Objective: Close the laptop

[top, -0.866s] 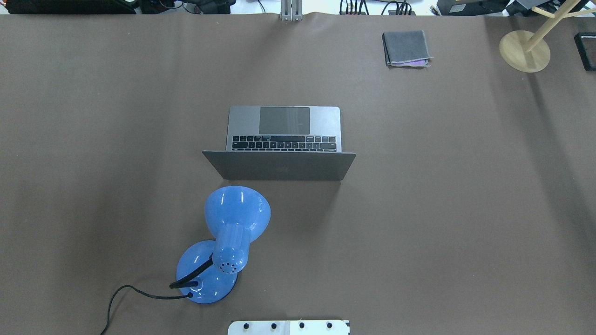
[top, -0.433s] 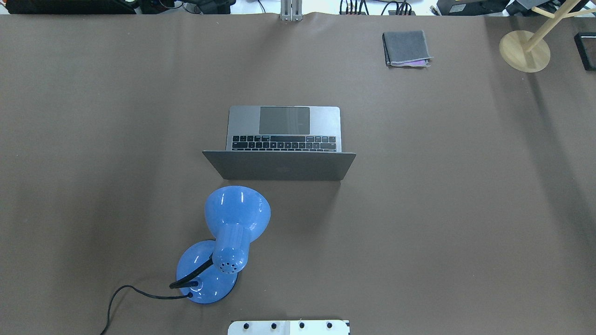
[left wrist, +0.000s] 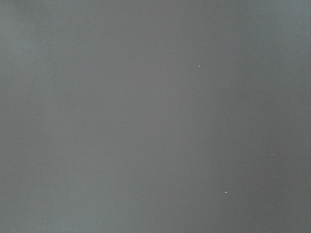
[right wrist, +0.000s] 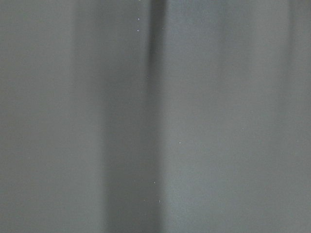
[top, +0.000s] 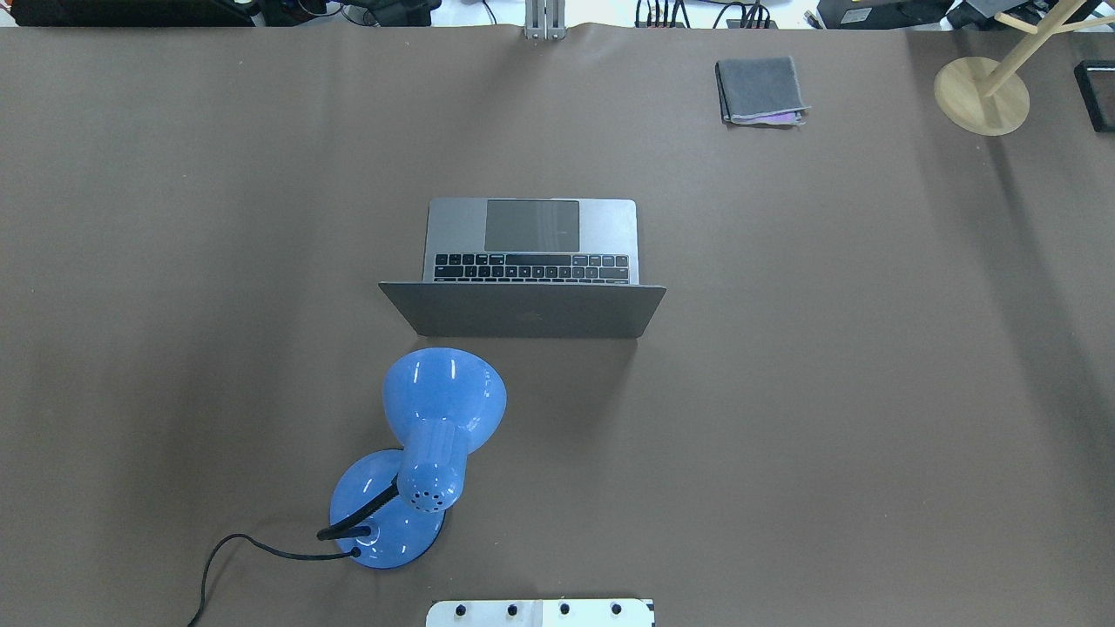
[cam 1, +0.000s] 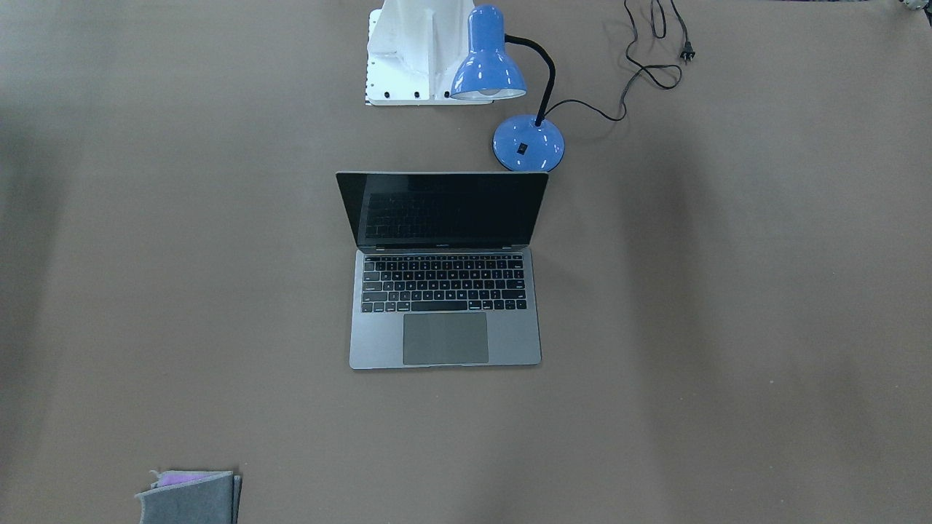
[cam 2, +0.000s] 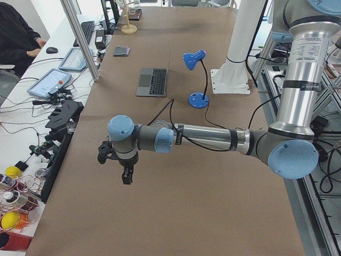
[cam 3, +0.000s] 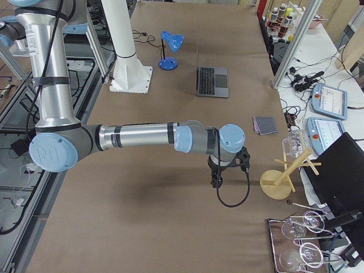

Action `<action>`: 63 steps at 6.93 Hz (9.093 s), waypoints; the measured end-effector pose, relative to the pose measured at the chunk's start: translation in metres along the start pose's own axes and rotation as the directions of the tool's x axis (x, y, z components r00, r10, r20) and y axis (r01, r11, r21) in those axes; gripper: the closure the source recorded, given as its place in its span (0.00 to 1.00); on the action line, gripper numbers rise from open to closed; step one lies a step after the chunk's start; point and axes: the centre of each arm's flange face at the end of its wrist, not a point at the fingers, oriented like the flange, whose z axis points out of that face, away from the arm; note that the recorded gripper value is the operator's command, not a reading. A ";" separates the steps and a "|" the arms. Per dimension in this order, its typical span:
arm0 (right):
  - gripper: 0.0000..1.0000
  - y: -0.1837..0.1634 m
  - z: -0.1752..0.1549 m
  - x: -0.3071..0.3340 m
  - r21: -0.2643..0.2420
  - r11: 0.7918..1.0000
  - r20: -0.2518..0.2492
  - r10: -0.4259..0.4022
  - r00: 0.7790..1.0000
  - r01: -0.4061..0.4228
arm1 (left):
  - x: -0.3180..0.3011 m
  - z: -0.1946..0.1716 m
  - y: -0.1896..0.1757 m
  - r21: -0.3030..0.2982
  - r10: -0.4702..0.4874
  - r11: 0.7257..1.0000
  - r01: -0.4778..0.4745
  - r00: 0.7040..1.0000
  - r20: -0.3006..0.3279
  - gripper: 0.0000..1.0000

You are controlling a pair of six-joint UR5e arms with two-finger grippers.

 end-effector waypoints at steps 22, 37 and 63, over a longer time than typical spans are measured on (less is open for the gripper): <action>0.49 -0.071 0.010 -0.244 -0.008 0.999 0.094 0.046 0.995 -0.045 | 0.269 0.051 -0.021 0.051 -0.049 0.997 0.058 0.984 -0.171 0.31; 1.00 0.040 0.109 -0.604 -0.149 0.977 0.297 -0.100 0.950 0.150 | 0.603 0.072 0.125 -0.210 -0.189 0.971 0.114 0.902 -0.387 1.00; 1.00 -0.162 0.226 -0.653 0.041 0.998 0.157 0.045 0.987 -0.052 | 0.650 0.160 -0.065 -0.004 -0.241 0.968 0.251 0.923 -0.301 1.00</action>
